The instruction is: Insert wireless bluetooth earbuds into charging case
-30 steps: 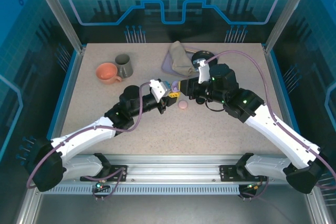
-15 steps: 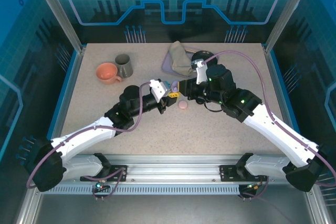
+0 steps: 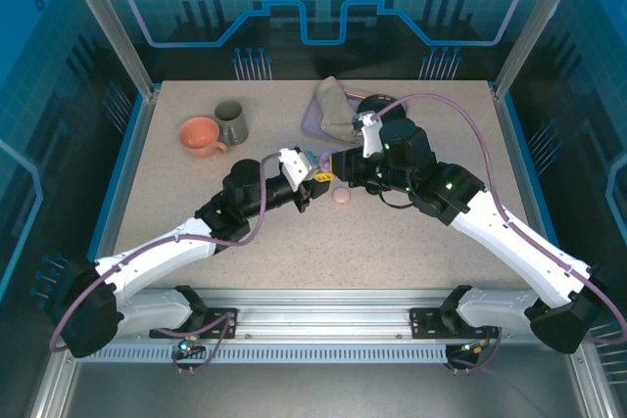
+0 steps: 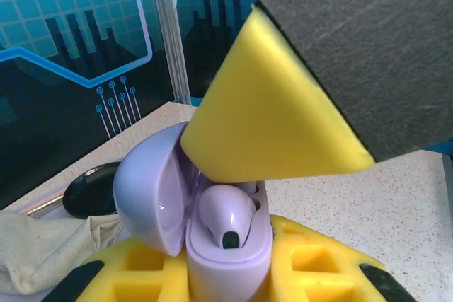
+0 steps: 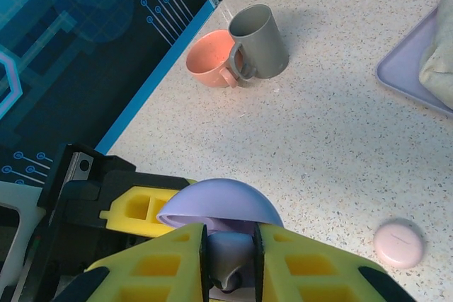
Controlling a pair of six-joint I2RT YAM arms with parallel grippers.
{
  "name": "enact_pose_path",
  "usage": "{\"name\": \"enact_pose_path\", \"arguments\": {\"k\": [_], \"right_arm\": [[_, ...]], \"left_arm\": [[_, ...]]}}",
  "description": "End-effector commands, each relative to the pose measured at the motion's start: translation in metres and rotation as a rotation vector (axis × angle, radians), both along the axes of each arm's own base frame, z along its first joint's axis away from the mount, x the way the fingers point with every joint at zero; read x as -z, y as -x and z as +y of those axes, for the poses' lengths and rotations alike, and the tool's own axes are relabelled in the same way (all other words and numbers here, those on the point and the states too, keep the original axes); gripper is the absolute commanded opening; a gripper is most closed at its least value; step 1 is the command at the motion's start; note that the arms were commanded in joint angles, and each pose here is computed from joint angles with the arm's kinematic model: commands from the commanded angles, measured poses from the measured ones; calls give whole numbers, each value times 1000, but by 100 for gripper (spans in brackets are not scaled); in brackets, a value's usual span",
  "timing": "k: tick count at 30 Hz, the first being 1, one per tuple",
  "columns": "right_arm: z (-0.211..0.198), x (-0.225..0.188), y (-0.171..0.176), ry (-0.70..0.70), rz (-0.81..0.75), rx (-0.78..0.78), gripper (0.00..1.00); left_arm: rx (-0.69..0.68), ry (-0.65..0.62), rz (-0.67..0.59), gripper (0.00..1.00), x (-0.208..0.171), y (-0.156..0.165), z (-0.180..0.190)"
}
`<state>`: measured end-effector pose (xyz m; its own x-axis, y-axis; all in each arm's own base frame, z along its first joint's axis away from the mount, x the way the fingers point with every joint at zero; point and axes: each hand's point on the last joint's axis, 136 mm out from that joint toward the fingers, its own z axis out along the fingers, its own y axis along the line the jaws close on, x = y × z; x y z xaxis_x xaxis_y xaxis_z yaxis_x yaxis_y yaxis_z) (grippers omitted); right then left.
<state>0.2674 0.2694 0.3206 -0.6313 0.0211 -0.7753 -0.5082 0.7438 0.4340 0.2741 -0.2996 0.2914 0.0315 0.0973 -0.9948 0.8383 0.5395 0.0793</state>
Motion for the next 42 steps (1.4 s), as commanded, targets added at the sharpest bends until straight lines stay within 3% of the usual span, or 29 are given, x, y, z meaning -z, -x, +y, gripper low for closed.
{"name": "enact_pose_path", "arguments": {"k": [1,8,14,18,24,32,42], "right_arm": [[7,-8,5,-3,-10,-34,25],[5,-15,5,-7,-20,-29,35],[-7,-31,7,-2,-63,-13,51],[-29,-48,7,-12,-117,-6,67],[-40,-57,16,-89,-104,-202,100],[-34,-51,34,-228,51,-470,100],[-8,-41,46,-245,117,-609,99]], "left_arm": [[11,53,-61,0,-29,3,-2],[12,49,-59,0,-28,3,-2],[16,45,-54,0,-25,4,-3],[34,46,-67,0,-28,8,-3],[97,33,-109,0,-32,21,-5],[162,23,-173,0,-40,35,-7],[177,24,-179,0,-44,35,-9]]}}
